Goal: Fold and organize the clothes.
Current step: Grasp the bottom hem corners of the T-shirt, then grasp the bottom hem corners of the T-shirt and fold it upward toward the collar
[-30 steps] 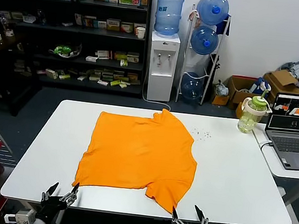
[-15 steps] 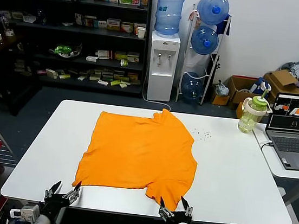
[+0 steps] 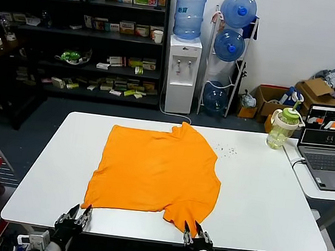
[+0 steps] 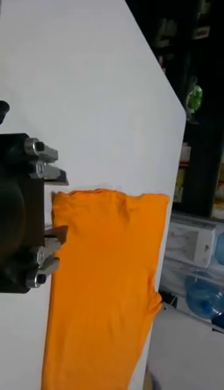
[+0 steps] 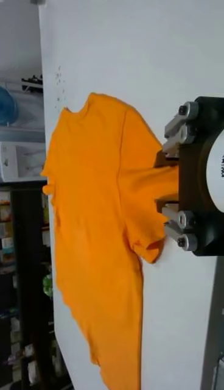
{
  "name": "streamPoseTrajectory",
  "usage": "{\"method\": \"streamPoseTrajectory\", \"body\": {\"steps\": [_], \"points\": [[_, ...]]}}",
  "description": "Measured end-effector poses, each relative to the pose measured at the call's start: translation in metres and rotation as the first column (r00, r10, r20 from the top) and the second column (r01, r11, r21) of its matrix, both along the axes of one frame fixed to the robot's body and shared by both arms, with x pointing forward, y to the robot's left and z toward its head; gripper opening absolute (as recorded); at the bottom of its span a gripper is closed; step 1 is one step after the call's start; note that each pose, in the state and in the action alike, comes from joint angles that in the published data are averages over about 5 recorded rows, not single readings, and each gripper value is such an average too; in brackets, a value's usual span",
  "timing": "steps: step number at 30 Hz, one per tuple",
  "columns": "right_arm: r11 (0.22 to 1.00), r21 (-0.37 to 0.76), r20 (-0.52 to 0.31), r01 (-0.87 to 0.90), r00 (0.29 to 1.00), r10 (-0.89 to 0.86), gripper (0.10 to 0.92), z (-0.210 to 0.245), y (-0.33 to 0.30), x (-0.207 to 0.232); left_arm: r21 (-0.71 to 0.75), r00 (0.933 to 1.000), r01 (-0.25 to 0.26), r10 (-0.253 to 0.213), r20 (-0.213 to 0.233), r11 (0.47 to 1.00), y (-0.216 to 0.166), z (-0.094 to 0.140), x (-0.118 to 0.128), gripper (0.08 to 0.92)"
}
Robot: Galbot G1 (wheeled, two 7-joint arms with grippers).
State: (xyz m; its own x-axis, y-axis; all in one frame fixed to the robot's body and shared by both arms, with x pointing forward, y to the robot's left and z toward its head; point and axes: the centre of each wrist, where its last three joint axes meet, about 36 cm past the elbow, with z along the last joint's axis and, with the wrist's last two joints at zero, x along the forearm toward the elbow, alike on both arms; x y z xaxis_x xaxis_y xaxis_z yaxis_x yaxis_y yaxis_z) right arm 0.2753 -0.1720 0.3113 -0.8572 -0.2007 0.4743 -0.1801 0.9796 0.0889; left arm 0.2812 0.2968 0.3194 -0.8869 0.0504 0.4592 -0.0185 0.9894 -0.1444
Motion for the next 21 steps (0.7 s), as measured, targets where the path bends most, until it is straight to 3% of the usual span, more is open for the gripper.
{"method": "streamPoseTrajectory", "body": {"steps": [5,11,21], "points": [[1.000,0.001,0.004,0.001,1.000,-0.001,0.135,0.003,-0.001,-0.003,0.000,1.0000,0.000,0.000,-0.002,1.000,-0.002,-0.004,0.004,0.260],[1.000,-0.001,0.013,0.008,1.000,-0.008,0.125,0.009,-0.006,-0.008,0.002,1.0000,0.000,0.000,0.002,1.000,-0.003,-0.003,0.005,0.109],[1.000,-0.019,0.015,0.024,1.000,-0.023,0.125,0.033,-0.032,-0.032,-0.026,0.9999,0.005,-0.005,-0.015,1.000,-0.009,0.016,-0.008,0.094]]}}
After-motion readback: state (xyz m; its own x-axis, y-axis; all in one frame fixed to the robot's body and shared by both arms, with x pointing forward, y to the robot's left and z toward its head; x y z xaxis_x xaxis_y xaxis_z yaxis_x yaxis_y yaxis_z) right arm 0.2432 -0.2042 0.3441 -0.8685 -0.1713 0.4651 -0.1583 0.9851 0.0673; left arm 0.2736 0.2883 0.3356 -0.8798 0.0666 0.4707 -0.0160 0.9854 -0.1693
